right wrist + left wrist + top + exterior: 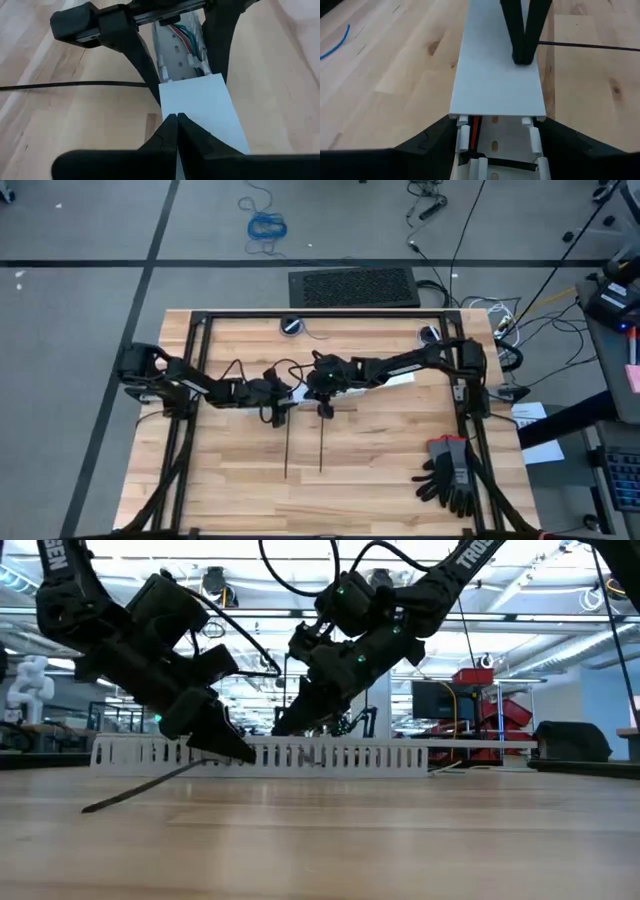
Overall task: Ziptie cables
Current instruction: Close the cable duct
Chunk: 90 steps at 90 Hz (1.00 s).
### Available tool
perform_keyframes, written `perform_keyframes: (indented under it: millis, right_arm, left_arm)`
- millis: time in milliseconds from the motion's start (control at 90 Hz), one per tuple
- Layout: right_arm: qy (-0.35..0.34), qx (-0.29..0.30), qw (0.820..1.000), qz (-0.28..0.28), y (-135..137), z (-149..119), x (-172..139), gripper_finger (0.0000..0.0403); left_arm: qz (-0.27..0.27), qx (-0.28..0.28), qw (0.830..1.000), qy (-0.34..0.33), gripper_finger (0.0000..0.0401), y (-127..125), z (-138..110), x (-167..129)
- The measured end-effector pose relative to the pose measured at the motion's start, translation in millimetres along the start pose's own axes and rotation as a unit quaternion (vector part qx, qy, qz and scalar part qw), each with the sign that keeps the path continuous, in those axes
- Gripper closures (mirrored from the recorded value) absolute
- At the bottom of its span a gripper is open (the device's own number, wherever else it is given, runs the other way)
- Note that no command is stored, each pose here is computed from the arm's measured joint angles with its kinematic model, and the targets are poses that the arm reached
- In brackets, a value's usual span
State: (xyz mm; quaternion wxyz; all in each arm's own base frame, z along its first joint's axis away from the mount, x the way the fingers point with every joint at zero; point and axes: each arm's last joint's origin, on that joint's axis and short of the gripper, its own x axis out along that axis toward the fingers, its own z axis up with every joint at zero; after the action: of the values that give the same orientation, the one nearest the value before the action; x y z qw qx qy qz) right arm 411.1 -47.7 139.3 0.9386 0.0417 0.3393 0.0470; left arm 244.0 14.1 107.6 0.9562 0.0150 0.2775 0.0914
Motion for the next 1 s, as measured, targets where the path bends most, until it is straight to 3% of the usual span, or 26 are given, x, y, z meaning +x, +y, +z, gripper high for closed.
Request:
perform_keyframes:
  millis: [167, 500, 622, 833, 1000]
  right_arm:
    - [0.005, 0.000, 1.000, 0.007, 1.5, -1.0, 0.2, 0.0403]
    - [0.012, 0.001, 1.000, 0.001, 1.6, -2.6, 0.8, 0.0403]
    - [0.013, 0.002, 1.000, 0.000, 1.4, -2.8, 0.8, 0.0403]
    - [0.015, 0.002, 1.000, -0.001, 1.1, -3.3, 0.7, 0.0403]
    - [0.015, 0.003, 1.000, -0.001, 0.9, -3.4, 0.7, 0.0403]
  left_arm:
    - [-0.037, -0.006, 0.999, -0.015, 0.0143, -1.9, 3.6, 0.2]
    - [-0.052, -0.011, 0.998, -0.027, 0.0066, -3.0, 10.9, -2.2]
    - [-0.054, -0.010, 0.998, -0.018, 0.0060, -2.3, 14.6, -10.6]
    - [-0.010, -0.004, 0.999, 0.039, 0.0061, 4.0, 15.4, -34.1]
    - [0.000, -0.036, 0.998, 0.060, 0.0061, 4.2, 5.5, -38.0]
